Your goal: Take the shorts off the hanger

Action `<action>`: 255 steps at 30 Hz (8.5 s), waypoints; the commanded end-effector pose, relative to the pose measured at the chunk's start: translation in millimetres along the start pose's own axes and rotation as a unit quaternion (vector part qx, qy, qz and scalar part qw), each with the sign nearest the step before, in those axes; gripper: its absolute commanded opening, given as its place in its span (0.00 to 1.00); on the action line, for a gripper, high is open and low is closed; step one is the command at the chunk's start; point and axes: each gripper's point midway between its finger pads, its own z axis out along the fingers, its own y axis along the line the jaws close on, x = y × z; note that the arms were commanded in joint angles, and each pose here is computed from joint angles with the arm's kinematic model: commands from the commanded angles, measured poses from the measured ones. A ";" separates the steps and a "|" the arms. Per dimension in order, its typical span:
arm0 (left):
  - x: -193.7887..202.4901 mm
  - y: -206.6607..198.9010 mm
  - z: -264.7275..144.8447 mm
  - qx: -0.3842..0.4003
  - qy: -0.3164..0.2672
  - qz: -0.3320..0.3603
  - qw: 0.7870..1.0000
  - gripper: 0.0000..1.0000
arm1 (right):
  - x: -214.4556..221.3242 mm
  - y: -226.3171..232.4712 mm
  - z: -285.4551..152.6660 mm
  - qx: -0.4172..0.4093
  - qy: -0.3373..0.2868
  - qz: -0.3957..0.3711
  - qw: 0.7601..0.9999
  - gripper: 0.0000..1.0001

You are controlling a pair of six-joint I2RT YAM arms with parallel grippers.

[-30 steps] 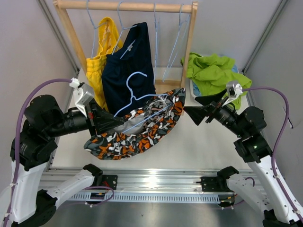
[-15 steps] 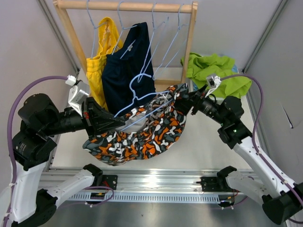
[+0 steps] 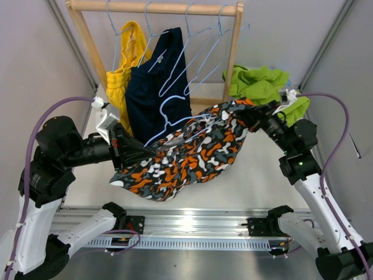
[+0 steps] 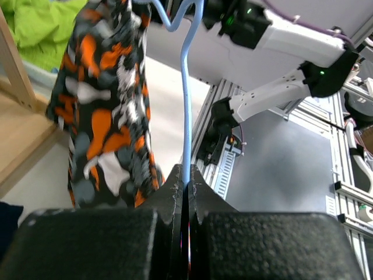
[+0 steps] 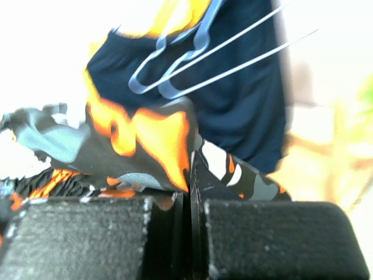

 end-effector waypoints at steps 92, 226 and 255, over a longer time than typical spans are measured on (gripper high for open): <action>59.7 145.8 76.3 -0.213 0.217 -0.042 0.952 0.00 | -287.2 -76.0 3.0 0.167 -0.192 -0.150 0.955 0.00; -114.5 207.8 11.9 -0.449 -0.086 0.033 0.889 0.88 | 130.9 -161.1 -34.8 0.214 0.092 0.103 0.967 0.99; -150.6 333.8 34.9 -0.486 -0.086 0.049 0.868 0.65 | 117.5 -144.8 -55.4 0.223 0.096 0.076 0.967 0.99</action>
